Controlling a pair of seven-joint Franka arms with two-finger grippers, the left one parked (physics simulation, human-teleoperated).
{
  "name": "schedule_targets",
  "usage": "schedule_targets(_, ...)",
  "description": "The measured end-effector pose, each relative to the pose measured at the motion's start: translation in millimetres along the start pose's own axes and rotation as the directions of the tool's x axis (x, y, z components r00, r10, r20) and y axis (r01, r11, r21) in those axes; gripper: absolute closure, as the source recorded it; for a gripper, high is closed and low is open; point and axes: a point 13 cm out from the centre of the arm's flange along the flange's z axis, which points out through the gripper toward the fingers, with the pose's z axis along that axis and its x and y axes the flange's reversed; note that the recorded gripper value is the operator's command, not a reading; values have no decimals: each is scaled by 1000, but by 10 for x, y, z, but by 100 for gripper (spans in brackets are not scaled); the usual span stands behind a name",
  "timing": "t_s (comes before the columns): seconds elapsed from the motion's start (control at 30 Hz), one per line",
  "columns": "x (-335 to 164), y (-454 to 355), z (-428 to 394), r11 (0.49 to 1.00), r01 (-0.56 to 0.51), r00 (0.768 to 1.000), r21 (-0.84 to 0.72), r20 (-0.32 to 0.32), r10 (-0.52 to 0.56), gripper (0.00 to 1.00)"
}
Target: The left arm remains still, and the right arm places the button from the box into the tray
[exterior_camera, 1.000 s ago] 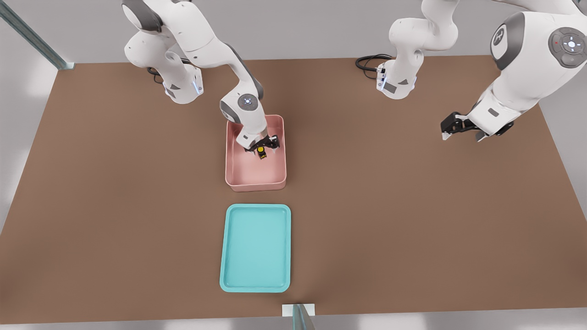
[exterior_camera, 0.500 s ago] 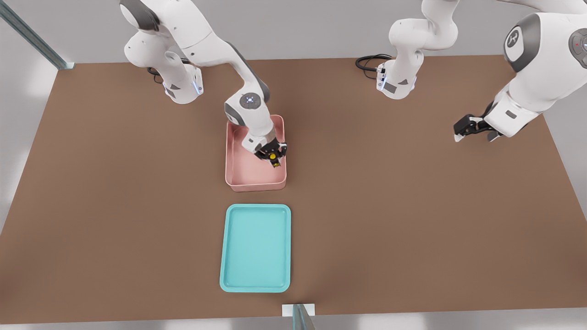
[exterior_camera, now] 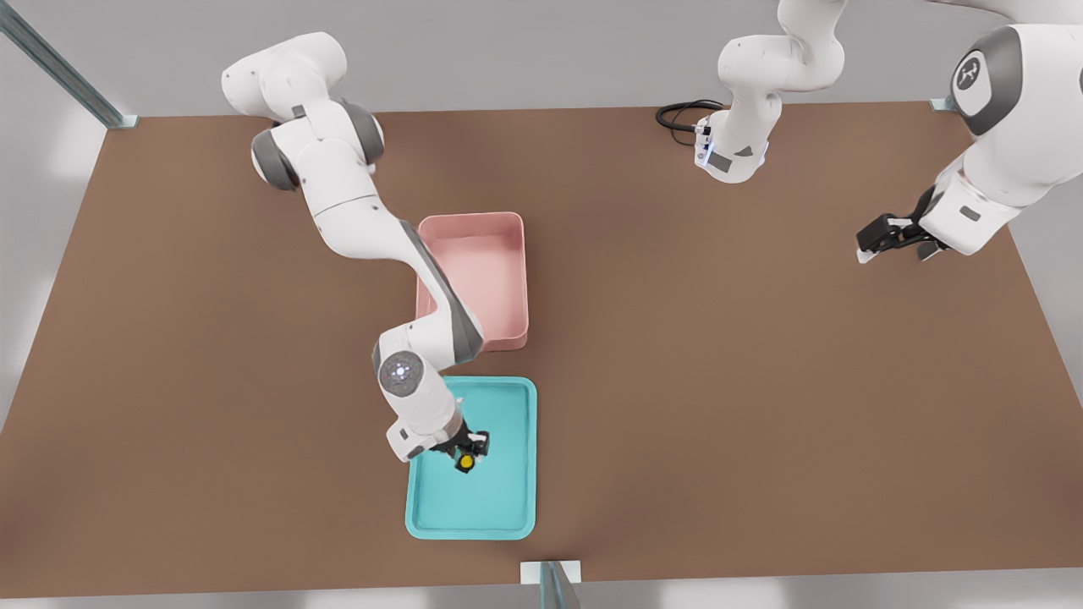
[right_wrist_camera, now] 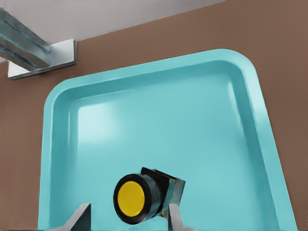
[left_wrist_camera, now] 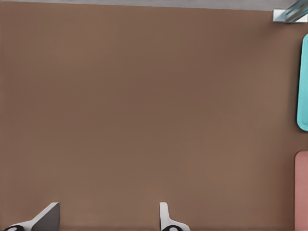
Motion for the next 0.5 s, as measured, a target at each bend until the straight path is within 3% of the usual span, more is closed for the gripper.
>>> schedule_targets(0.07, -243, 152, -720, 999, 30, 999, -25, 14, -29, 0)
schedule_targets(0.13, -429, 309, -2143, 994, 104, 993, -25, 65, -103, 0)
schedule_targets(0.2, -516, -332, -3111, 993, 105, 993, 45, 52, -107, 0)
schedule_targets(0.27, -449, -1269, -3481, 990, 55, 998, 129, -40, -50, 0)
schedule_targets(0.37, -442, -2499, -3711, 979, -34, 990, 202, -129, 61, 0)
schedule_targets(0.5, -243, -2771, -3749, 975, 21, 974, 220, -225, 30, 0)
